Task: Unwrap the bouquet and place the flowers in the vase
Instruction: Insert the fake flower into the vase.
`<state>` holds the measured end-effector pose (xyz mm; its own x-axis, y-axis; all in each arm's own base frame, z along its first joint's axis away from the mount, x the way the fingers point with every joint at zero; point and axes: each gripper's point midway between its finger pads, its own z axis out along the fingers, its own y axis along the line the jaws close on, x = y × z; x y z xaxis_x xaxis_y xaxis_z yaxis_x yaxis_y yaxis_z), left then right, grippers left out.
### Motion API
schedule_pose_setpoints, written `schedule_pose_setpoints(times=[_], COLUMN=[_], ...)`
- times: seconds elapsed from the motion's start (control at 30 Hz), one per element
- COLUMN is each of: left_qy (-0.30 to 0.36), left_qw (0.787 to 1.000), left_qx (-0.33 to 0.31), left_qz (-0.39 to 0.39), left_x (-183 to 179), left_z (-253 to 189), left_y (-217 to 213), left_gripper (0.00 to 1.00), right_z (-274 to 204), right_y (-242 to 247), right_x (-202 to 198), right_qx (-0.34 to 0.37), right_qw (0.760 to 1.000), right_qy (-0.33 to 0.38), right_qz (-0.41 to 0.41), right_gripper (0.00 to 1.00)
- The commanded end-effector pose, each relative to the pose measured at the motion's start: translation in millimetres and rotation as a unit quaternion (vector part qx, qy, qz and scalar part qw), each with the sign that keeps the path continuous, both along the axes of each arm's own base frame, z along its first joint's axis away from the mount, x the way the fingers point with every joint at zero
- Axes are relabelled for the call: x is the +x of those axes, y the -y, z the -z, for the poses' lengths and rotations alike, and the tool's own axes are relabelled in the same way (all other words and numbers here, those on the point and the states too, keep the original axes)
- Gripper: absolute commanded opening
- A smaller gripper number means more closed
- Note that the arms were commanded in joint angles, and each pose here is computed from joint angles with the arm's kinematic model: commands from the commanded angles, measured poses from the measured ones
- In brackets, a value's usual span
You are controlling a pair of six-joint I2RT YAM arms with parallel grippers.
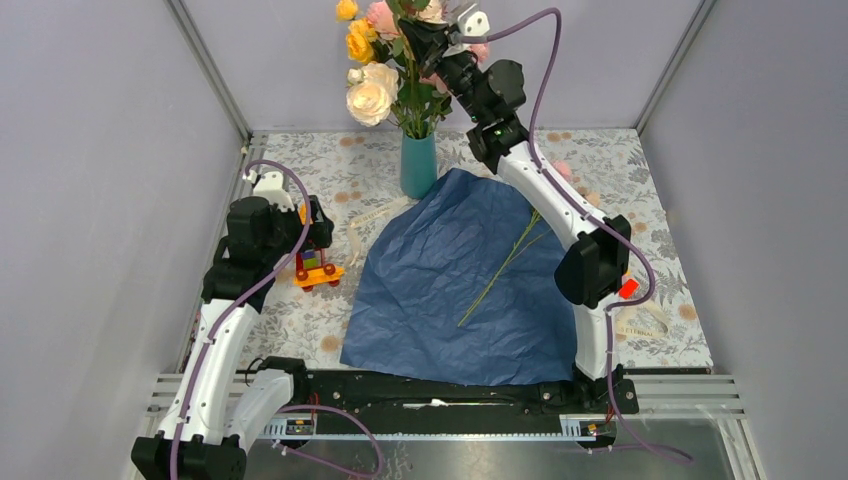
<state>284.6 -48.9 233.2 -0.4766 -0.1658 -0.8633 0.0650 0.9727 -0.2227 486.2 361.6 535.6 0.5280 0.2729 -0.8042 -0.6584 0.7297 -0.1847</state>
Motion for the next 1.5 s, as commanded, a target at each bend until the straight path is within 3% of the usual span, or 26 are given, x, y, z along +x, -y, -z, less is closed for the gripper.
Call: schedule_pose_setpoints(times=[0.0,0.67,1.2,1.47], left_qy=[0.020,0.017,0.018,0.019], left_qw=[1.000,1.000,0.999,0.999], left_qx=[-0.004,-0.010,-0.017,-0.022], left_qz=[0.009,0.016,0.025,0.030], left_x=[5,4,3,2], left_z=[-9,-7,-8,-7], left_y=[2,6,10,12], left_gripper=[0.93,0.93,0.93,0.93], right_z=[4,70,0,-13], right_y=[6,1,15,27], right_x=[0,-4,-30,-47], right_qx=[0.007,-0.017,0.013,0.032], right_qw=[0.999,0.999,0.999,0.998], right_qy=[0.019,-0.028,0.034,0.043], right_qz=[0.028,0.026,0.040,0.038], right_gripper=[0.00,0.00,0.00,0.00])
